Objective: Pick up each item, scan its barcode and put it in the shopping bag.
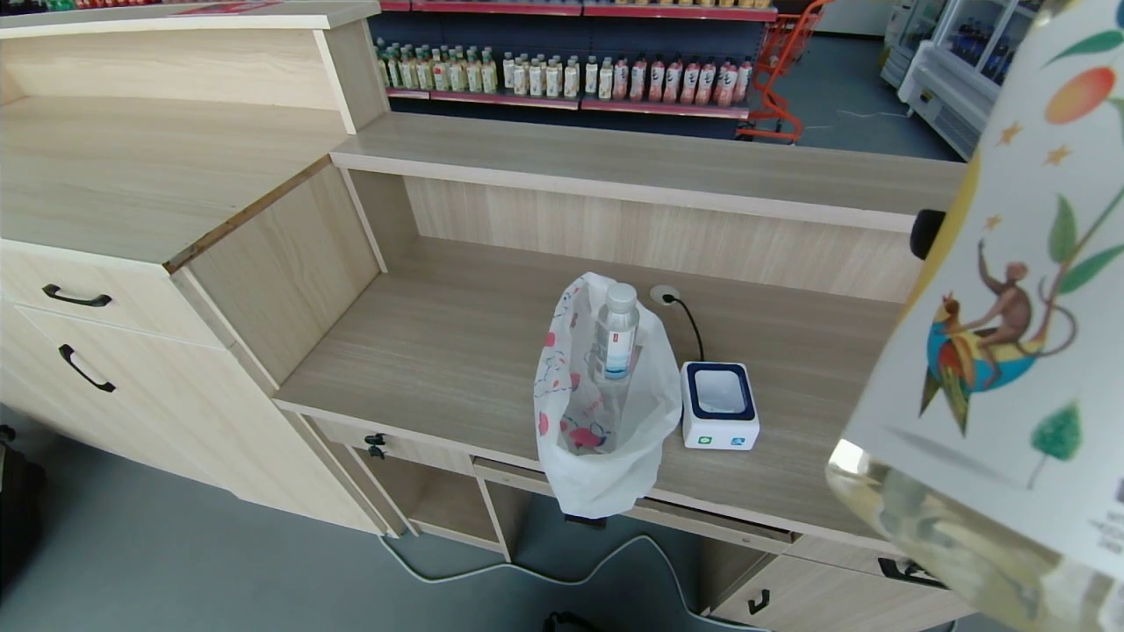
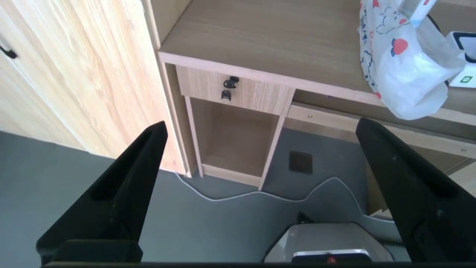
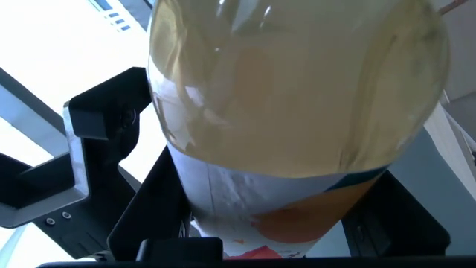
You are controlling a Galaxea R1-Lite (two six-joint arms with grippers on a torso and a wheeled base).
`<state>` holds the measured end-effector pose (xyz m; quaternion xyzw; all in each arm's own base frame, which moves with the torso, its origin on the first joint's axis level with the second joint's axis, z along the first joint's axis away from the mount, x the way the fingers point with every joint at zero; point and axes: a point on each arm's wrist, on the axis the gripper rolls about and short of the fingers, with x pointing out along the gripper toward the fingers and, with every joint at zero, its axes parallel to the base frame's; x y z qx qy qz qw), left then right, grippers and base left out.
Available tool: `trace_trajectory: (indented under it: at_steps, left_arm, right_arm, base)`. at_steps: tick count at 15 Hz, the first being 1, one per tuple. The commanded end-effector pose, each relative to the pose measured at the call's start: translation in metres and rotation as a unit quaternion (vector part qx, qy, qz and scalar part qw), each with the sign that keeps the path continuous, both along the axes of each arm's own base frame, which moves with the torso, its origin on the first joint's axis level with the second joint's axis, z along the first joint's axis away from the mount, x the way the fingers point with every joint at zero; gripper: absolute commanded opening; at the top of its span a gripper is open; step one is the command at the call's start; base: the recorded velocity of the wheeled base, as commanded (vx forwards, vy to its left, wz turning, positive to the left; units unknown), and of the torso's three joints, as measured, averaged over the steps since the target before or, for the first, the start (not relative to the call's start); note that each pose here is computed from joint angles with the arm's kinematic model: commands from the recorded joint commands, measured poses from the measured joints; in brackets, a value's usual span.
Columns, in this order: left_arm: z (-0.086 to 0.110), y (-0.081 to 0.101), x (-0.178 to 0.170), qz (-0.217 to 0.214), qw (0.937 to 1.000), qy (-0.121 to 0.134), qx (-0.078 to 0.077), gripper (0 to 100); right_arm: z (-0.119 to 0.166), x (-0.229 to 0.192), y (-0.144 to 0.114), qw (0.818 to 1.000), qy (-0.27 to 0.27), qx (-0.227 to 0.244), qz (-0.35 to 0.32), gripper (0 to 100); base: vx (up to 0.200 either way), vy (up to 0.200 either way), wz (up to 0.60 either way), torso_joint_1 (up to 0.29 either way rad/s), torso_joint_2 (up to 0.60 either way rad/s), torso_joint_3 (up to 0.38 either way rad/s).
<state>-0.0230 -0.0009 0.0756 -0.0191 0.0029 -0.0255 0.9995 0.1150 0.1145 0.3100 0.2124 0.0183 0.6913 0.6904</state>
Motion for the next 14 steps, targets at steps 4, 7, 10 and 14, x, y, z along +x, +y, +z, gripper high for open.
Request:
trace_trajectory:
  at_steps: [4, 7, 10, 14]
  left_arm:
    - [0.0, 0.0, 0.0, 0.0, 1.0, 0.0, 0.0, 100]
    - [0.0, 0.0, 0.0, 0.0, 1.0, 0.0, 0.0, 100]
    - [0.0, 0.0, 0.0, 0.0, 1.0, 0.0, 0.0, 100]
    - [0.0, 0.0, 0.0, 0.0, 1.0, 0.0, 0.0, 100]
  right_arm:
    - [-0.003, 0.001, -0.002, 1.0, -0.002, -0.001, -0.011, 0]
    - [-0.006, 0.009, -0.006, 0.999, -0.017, -0.007, -0.04, 0]
    - [-0.055, 0.083, -0.035, 0.929, -0.234, -0.145, -0.248, 0]
    - [-0.092, 0.148, -0.078, 0.802, -0.425, -0.28, -0.311, 0]
  base:
    - [0.0, 0.0, 0.0, 0.0, 0.0, 0.0]
    - [0.0, 0.0, 0.0, 0.0, 0.0, 0.0]
    - [0.0, 0.0, 0.0, 0.0, 0.0, 0.0]
    - [0.0, 0.0, 0.0, 0.0, 0.0, 0.0]
